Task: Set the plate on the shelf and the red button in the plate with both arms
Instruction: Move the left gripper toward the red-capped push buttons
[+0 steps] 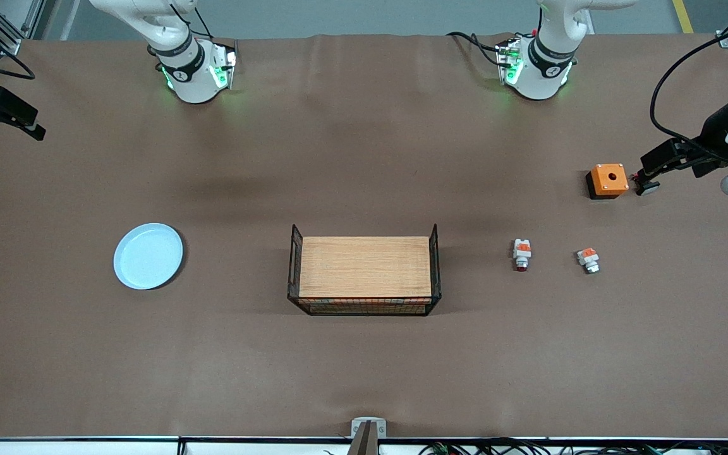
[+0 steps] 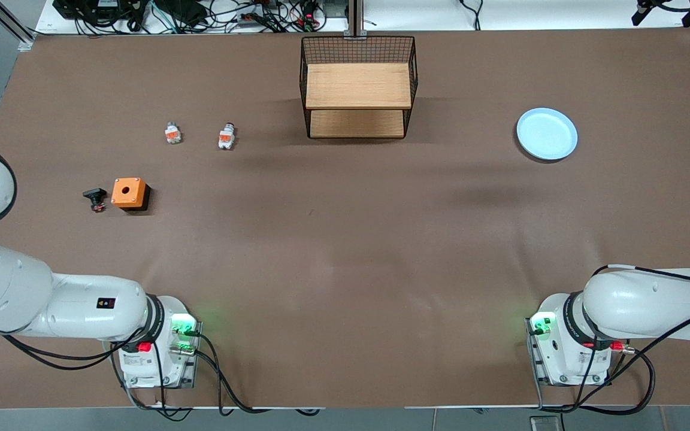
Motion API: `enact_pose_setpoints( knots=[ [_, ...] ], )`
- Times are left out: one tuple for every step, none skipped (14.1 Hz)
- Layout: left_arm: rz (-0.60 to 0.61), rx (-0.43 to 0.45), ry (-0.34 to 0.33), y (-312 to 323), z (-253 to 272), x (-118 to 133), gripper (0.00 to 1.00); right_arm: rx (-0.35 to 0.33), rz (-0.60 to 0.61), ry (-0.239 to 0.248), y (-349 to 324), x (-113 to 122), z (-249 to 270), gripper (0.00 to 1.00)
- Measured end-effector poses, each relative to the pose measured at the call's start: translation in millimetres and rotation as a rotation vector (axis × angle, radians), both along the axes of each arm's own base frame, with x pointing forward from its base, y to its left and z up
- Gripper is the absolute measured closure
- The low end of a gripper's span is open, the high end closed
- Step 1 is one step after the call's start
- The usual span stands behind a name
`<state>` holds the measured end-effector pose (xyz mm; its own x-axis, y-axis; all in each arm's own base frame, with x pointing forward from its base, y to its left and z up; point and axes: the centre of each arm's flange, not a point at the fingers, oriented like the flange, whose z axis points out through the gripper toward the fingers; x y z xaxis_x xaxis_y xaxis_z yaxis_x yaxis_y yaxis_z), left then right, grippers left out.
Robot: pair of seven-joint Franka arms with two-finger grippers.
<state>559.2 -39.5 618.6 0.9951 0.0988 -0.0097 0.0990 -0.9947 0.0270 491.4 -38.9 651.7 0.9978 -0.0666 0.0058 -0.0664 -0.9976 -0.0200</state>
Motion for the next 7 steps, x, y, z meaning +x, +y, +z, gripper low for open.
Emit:
enact_pose_setpoints(
  knots=[
    [0.000, 0.000, 0.000, 0.0, -0.1, 0.0, 0.00, -0.001, 0.000, 0.000, 0.1, 0.0, 0.0, 0.00],
    [0.000, 0.000, 0.001, 0.0, -0.2, 0.0, 0.00, -0.001, 0.001, 0.000, 0.2, 0.0, -0.1, 0.00],
    [0.000, 0.000, 0.001, 0.0, -0.3, 0.1, 0.00, -0.001, 0.001, 0.000, 0.5, 0.0, -0.2, 0.00],
    [0.000, 0.000, 0.001, 0.0, -0.3, 0.1, 0.00, -0.002, 0.002, 0.001, 1.1, 0.1, -0.3, 0.00],
    [0.000, 0.000, 0.001, 0.2, -0.2, 0.1, 0.00, -0.002, 0.003, 0.001, 1.7, 0.1, -0.4, 0.00],
    [0.001, 0.000, 0.001, 0.4, -0.1, 0.1, 0.00, -0.002, 0.004, 0.001, 2.0, 0.1, -0.5, 0.00],
    [0.001, 0.000, 0.001, 0.6, -0.1, 0.1, 0.00, -0.002, 0.004, 0.001, 1.9, 0.1, -0.6, 0.00]
  ],
)
